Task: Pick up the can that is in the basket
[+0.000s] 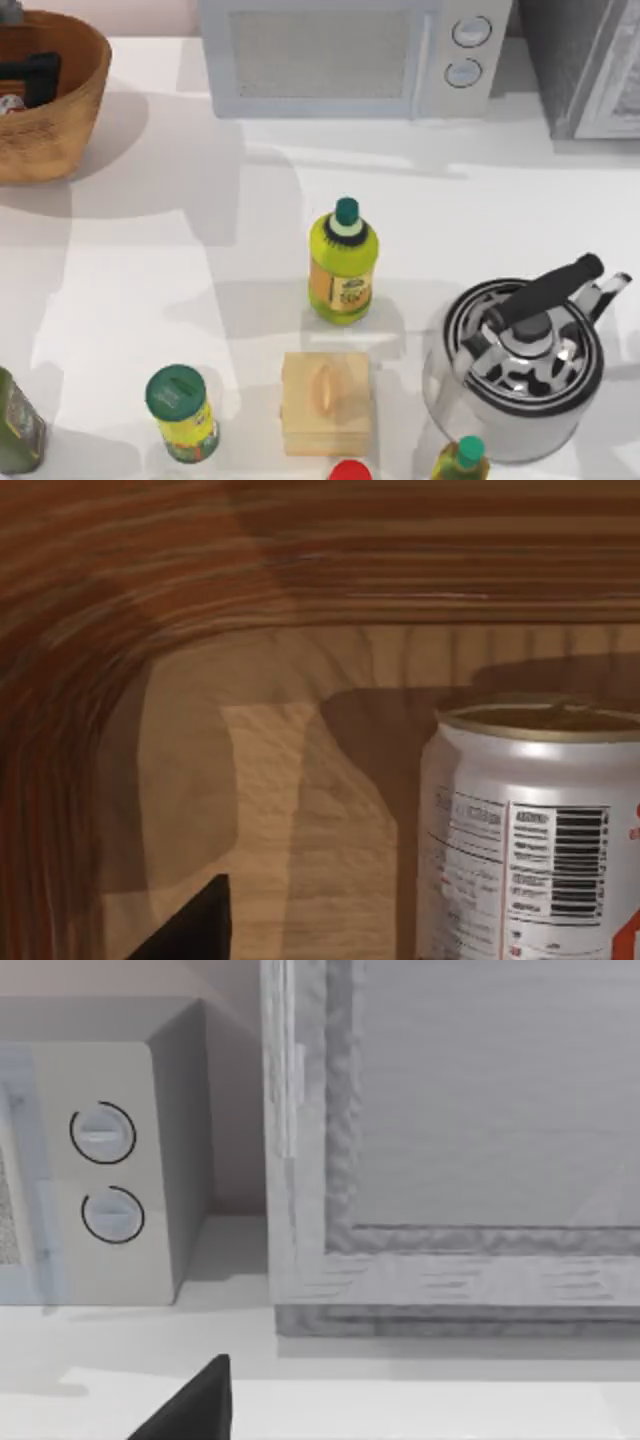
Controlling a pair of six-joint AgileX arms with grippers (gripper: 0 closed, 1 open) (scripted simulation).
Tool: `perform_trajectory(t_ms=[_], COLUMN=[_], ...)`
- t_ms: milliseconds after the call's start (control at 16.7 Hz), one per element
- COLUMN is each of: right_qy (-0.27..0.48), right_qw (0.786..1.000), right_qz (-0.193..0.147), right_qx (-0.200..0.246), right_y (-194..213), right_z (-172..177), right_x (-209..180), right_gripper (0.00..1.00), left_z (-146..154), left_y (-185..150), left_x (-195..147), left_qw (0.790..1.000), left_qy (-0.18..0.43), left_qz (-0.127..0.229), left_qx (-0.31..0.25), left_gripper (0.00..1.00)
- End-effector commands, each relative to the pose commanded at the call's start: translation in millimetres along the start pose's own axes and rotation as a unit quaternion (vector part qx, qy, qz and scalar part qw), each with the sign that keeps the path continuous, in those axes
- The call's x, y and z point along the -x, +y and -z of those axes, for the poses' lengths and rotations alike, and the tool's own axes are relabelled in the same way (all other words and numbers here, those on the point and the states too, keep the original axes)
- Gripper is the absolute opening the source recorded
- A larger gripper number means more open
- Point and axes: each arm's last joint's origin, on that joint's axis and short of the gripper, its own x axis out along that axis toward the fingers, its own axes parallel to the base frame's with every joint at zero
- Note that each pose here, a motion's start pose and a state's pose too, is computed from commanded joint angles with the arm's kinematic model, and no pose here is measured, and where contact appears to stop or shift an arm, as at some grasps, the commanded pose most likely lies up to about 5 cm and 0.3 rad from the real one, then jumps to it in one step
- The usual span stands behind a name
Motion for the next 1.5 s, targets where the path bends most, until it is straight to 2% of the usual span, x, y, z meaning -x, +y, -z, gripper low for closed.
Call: perform_trajectory(t_ms=[180,420,1200,1500], right_qy=[0.000,0.000,0.000,0.000], right_qw=[1.000,1.000,1.000,1.000], right_qz=[0.000,0.000,0.000,0.000], right_qx=[0.000,0.000,0.000,0.000], right_y=[0,0,0,0], right_z=[0,0,0,0], right_x=[0,0,0,0], right_gripper=[1.00,1.00,1.00,1.00], left_z=[1,1,1,1], left_y=[1,1,1,1], left_x=[-25,-29,-29,-29], left_qw=[1.000,1.000,1.000,1.000], left_qy=[0.000,0.000,0.000,0.000], left_qz=[0.000,0.000,0.000,0.000], left_qx=[0.000,0.000,0.000,0.000], left_gripper=[1.00,1.00,0.02,0.00])
